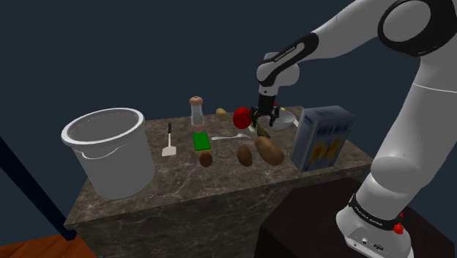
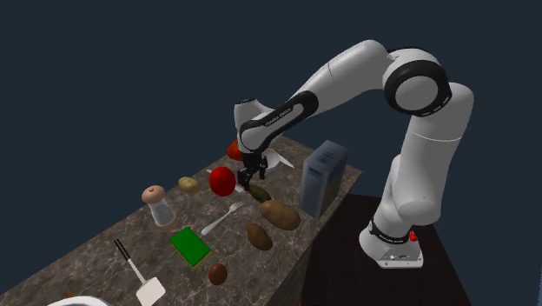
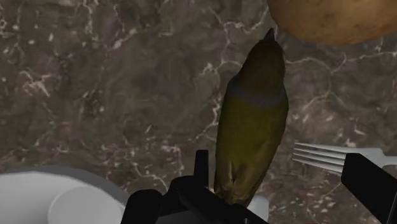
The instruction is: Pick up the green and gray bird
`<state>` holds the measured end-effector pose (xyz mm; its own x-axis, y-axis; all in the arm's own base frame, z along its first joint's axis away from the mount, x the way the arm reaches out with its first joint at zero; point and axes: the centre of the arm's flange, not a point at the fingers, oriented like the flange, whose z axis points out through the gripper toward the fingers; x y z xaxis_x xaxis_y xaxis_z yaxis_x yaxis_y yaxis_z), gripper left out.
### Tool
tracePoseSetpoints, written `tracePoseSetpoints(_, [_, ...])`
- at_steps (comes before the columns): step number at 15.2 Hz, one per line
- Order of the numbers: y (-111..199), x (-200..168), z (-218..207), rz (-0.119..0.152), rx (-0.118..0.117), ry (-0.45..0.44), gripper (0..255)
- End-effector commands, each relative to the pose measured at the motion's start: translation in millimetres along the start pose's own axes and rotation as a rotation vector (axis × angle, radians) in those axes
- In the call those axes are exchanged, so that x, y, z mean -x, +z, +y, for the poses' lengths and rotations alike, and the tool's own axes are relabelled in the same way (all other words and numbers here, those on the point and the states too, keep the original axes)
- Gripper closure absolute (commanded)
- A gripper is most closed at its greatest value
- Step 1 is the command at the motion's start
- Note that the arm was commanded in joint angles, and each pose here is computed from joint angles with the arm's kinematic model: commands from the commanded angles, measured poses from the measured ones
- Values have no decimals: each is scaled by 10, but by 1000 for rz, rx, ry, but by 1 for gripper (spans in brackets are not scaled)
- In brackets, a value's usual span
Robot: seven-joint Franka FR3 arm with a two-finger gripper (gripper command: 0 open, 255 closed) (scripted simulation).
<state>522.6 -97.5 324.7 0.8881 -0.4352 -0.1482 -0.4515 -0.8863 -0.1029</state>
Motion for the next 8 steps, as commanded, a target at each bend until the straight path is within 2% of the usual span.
tracePoseSetpoints(1, [110,-155,83,4,-5,33,0])
tracePoseSetpoints(8, [503,-215,125,4,-5,33,0])
